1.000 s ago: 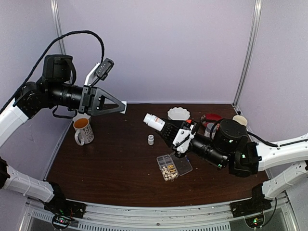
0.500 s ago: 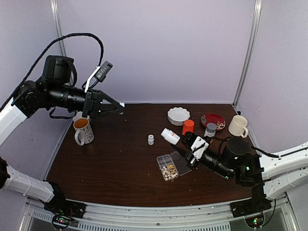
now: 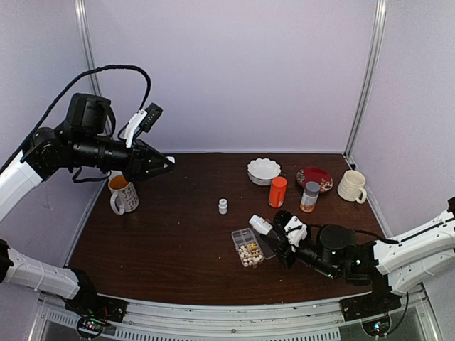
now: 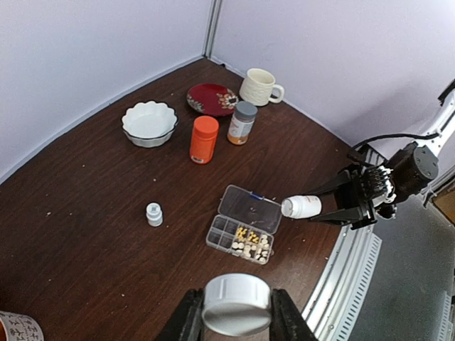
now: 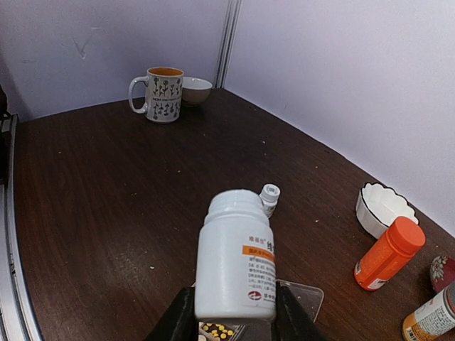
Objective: Sort the pills into containers
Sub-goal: Pour the pill into the compartment of the pill container.
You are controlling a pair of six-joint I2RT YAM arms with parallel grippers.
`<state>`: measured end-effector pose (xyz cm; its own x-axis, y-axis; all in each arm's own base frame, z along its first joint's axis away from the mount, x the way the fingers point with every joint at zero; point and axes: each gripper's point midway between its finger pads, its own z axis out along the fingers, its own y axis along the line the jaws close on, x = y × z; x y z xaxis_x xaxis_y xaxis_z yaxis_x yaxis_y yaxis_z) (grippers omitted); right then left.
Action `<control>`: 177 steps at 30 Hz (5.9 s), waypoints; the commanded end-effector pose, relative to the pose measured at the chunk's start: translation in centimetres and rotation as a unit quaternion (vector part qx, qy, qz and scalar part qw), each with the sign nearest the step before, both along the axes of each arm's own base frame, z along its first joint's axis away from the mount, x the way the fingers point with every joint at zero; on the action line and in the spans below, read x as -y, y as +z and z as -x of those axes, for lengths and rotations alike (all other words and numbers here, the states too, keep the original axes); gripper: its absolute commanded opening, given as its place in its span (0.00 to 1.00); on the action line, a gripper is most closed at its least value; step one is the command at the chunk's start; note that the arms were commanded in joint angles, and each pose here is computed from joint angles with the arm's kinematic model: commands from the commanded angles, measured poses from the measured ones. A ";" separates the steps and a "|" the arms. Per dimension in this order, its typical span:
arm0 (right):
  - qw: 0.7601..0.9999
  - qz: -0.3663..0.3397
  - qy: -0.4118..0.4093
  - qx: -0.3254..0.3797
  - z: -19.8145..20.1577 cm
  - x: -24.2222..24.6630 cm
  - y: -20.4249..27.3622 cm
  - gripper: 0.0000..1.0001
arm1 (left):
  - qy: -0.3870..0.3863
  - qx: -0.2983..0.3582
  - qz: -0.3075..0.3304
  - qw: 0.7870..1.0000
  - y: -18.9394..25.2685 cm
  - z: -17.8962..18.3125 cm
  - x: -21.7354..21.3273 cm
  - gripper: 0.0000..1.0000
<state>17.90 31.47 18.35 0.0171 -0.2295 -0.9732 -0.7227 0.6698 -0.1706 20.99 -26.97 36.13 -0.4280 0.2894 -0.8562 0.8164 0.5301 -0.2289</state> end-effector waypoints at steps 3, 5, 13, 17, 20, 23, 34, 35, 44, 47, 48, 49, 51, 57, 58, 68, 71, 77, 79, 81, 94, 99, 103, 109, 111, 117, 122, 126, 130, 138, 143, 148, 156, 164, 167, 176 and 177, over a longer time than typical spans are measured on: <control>0.999 -0.012 -0.031 -0.036 -1.1 0.0 -2.3 0.00 | 0.042 0.047 -0.013 0.998 -0.5 -2.6 -2.1 0.00; 0.998 -0.010 -0.039 -0.056 -1.4 -0.3 -3.5 0.00 | 0.061 0.057 -0.019 0.996 -0.8 -3.4 -3.2 0.00; 0.995 0.002 -0.031 -0.099 -2.4 -1.2 -5.9 0.00 | 0.091 0.087 -0.056 0.990 -1.5 -5.0 -5.4 0.00; 0.992 0.019 -0.039 -0.115 -3.2 -1.6 -6.7 0.00 | 0.054 0.094 -0.061 0.992 -2.2 -4.3 -4.7 0.00; 0.990 0.042 -0.040 -0.128 -3.5 -2.0 -7.7 0.00 | 0.033 0.098 -0.073 0.992 -3.4 -4.1 -4.4 0.00; 0.988 0.049 -0.042 -0.138 -3.8 -2.4 -8.3 0.00 | 0.027 0.101 -0.083 0.991 -4.5 -4.1 -4.5 0.00; 0.981 0.077 -0.062 -0.168 -5.1 -3.1 -9.9 0.00 | 0.049 0.148 -0.055 0.986 -5.4 -4.0 -5.2 0.00; 0.980 0.079 -0.064 -0.171 -5.3 -3.1 -10.1 0.00 | 0.051 0.147 -0.057 0.986 -5.7 -4.0 -5.2 0.00; 0.969 0.121 -0.083 -0.197 -6.1 -2.9 -12.3 0.00 | 0.059 0.135 -0.088 0.985 -7.7 -4.8 -5.5 0.00; 0.971 0.113 -0.080 -0.195 -6.1 -2.9 -11.9 0.00 | 0.056 0.132 -0.090 0.986 -7.8 -4.8 -5.4 0.00; 0.971 0.113 -0.081 -0.195 -6.1 -2.9 -11.9 0.00 | 0.056 0.132 -0.090 0.986 -7.8 -4.8 -5.4 0.00; 0.971 0.114 -0.082 -0.196 -6.1 -2.8 -12.0 0.00 | 0.056 0.133 -0.090 0.985 -7.8 -4.8 -5.4 0.00; 0.971 0.113 -0.081 -0.196 -6.1 -2.7 -11.9 0.00 | 0.056 0.134 -0.091 0.985 -7.9 -4.8 -5.4 0.00; 0.972 0.105 -0.078 -0.196 -5.9 -2.6 -11.7 0.00 | 0.056 0.133 -0.094 0.985 -8.0 -4.8 -5.5 0.00; 0.972 0.107 -0.077 -0.196 -5.9 -2.7 -11.7 0.00 | 0.055 0.133 -0.094 0.985 -8.1 -4.8 -5.5 0.00; 0.971 0.116 -0.073 -0.198 -5.9 -3.0 -11.5 0.00 | 0.054 0.132 -0.096 0.985 -8.2 -4.8 -5.4 0.00; 0.972 0.107 -0.071 -0.195 -5.9 -2.9 -11.3 0.00 | 0.053 0.132 -0.097 0.985 -8.3 -4.9 -5.4 0.00; 0.974 0.097 -0.067 -0.192 -5.9 -3.2 -10.6 0.00 | 0.051 0.129 -0.100 0.985 -8.4 -5.0 -5.3 0.00; 0.972 0.112 -0.074 -0.195 -6.1 -3.2 -10.8 0.00 | 0.050 0.128 -0.100 0.985 -8.5 -5.0 -5.3 0.00; 0.975 0.093 -0.066 -0.191 -5.9 -3.3 -10.3 0.00 | 0.050 0.129 -0.101 0.985 -8.4 -5.0 -5.3 0.00; 0.973 0.100 -0.071 -0.195 -6.1 -3.3 -10.7 0.00 | 0.049 0.126 -0.103 0.985 -8.6 -5.0 -5.2 0.00; 0.970 0.115 -0.073 -0.199 -6.2 -3.4 -11.0 0.00 | 0.046 0.124 -0.104 0.986 -8.7 -5.0 -5.2 0.00; 0.970 0.122 -0.075 -0.199 -6.4 -3.6 -10.9 0.00 | 0.041 0.121 -0.104 0.986 -8.8 -4.9 -5.0 0.00; 0.969 0.125 -0.074 -0.200 -6.3 -3.5 -10.9 0.00 | 0.040 0.118 -0.107 0.986 -9.0 -4.9 -5.0 0.00; 0.972 0.111 -0.065 -0.198 -6.2 -3.9 -10.4 0.00 | 0.040 0.119 -0.106 0.986 -8.9 -4.9 -5.0 0.00; 0.969 0.124 -0.064 -0.202 -6.1 -3.7 -10.7 0.00 | 0.036 0.117 -0.105 0.987 -9.0 -4.9 -4.9 0.00; 0.968 0.134 -0.071 -0.200 -6.4 -3.7 -10.8 0.00 | 0.035 0.114 -0.107 0.987 -9.1 -4.9 -4.8 0.00; 0.973 0.106 -0.057 -0.195 -6.0 -3.9 -10.1 0.00 | 0.035 0.114 -0.108 0.987 -9.2 -4.9 -4.9 0.00; 0.970 0.126 -0.064 -0.199 -6.3 -4.0 -10.4 0.00 | 0.035 0.114 -0.109 0.987 -9.2 -4.9 -4.9 0.00; 0.973 0.107 -0.062 -0.196 -6.0 -3.6 -10.3 0.00 | 0.034 0.112 -0.110 0.987 -9.3 -4.9 -4.8 0.00; 0.970 0.129 -0.065 -0.198 -6.3 -3.9 -10.4 0.00 | 0.034 0.110 -0.110 0.987 -9.4 -5.0 -4.8 0.00; 0.966 0.147 -0.078 -0.199 -6.5 -3.5 -11.0 0.00 | 0.033 0.108 -0.112 0.987 -9.5 -5.0 -4.8 0.00; 0.969 0.129 -0.080 -0.195 -6.3 -2.8 -10.6 0.00 | 0.033 0.107 -0.113 0.987 -9.6 -5.0 -4.8 0.00; 0.973 0.109 -0.077 -0.190 -6.2 -2.7 -10.0 0.00 | 0.033 0.106 -0.114 0.987 -9.6 -5.1 -4.7 0.00; 0.969 0.124 -0.097 -0.190 -6.7 -2.2 -10.1 0.00 | 0.032 0.104 -0.115 0.987 -9.8 -5.0 -4.7 0.00; 0.967 0.124 -0.109 -0.196 -7.0 -0.6 -11.0 0.00 | 0.032 0.103 -0.115 0.987 -9.8 -5.1 -4.7 0.00; 0.965 0.133 -0.110 -0.198 -7.0 -0.6 -11.5 0.00 | 0.032 0.103 -0.116 0.987 -9.8 -5.1 -4.7 0.00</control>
